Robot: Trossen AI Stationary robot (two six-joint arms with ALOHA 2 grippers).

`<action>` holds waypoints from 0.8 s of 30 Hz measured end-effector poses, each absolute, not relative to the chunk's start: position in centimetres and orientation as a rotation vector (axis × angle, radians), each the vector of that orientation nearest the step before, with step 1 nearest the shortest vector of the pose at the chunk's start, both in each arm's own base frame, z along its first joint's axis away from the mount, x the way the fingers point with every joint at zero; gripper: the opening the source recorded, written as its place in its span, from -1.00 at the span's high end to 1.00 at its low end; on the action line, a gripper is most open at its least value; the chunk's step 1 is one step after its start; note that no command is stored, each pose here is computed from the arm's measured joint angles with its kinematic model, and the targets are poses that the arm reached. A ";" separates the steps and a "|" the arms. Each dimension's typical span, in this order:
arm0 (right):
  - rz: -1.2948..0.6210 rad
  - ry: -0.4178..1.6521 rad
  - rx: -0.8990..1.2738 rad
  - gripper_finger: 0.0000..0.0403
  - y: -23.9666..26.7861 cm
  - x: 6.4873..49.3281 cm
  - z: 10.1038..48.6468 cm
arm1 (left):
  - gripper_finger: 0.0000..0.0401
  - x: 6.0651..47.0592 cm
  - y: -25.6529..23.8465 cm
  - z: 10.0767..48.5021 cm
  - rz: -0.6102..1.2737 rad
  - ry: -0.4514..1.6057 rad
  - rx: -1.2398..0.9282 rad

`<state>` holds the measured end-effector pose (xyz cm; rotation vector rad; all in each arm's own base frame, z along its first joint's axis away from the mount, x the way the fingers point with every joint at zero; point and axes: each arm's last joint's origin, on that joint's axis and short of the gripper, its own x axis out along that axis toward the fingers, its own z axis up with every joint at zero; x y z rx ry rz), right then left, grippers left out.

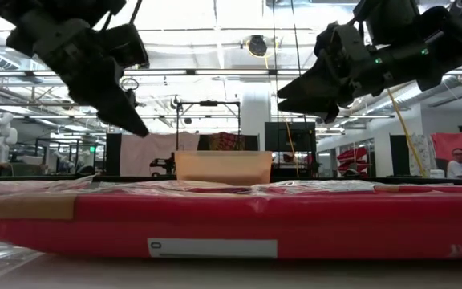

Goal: Sort popcorn bags into baskets
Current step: Put the red popcorn bag into the orange bin

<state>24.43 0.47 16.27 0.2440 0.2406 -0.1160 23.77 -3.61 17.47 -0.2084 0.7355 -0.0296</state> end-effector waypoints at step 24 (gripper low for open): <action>-0.142 0.240 0.088 0.08 0.9 24.4 16.3 | 0.04 27.6 -3.1 10.3 0.255 0.710 -0.720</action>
